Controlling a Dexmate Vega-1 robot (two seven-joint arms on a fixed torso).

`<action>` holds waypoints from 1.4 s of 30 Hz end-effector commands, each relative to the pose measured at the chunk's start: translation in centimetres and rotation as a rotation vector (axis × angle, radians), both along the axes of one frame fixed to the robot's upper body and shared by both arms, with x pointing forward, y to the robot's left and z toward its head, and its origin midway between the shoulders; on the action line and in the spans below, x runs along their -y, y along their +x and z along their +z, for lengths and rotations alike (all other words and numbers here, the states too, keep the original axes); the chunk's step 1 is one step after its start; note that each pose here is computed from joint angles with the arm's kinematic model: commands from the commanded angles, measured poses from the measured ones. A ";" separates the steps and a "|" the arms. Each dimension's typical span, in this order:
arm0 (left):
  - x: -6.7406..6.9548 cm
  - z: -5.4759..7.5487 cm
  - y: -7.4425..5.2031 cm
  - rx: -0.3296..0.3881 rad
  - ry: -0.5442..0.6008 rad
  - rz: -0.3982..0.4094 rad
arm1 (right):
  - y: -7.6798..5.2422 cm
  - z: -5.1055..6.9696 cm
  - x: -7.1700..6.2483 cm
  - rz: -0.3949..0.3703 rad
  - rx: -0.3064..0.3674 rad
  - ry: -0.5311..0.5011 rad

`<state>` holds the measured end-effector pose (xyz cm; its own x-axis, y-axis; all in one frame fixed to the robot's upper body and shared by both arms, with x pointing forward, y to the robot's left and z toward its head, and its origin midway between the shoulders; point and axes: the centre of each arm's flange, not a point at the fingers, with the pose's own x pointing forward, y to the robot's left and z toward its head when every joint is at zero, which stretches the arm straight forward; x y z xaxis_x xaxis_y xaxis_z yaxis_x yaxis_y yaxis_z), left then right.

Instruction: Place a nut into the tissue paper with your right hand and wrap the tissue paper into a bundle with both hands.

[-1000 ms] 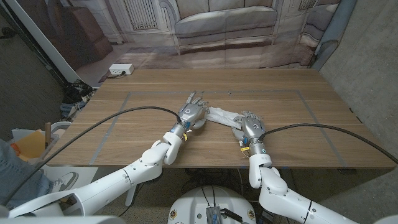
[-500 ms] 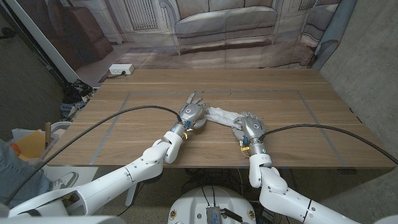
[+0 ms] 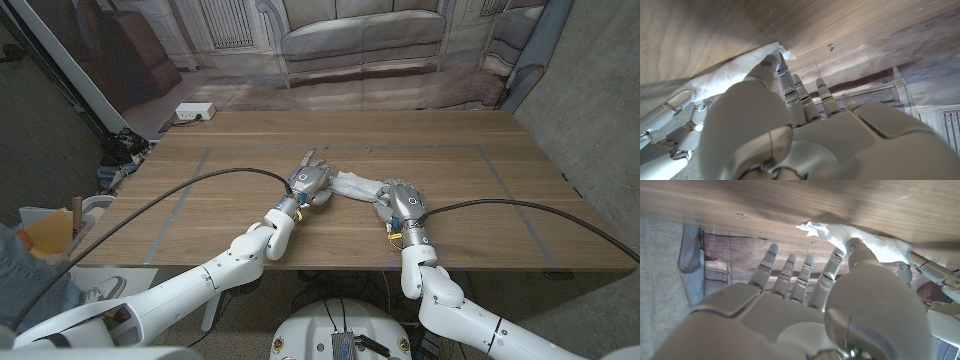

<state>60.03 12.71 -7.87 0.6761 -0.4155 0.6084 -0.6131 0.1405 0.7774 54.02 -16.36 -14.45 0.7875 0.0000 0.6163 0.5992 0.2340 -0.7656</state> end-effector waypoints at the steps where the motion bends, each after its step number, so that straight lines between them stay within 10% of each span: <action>1: -0.1 1.4 0.4 -0.070 -0.034 -0.026 | 0.3 1.9 0.4 0.012 -0.044 0.005; 42: 1.7 7.5 2.2 -0.202 -0.002 -0.078 | 1.8 6.7 2.1 0.002 -0.217 0.069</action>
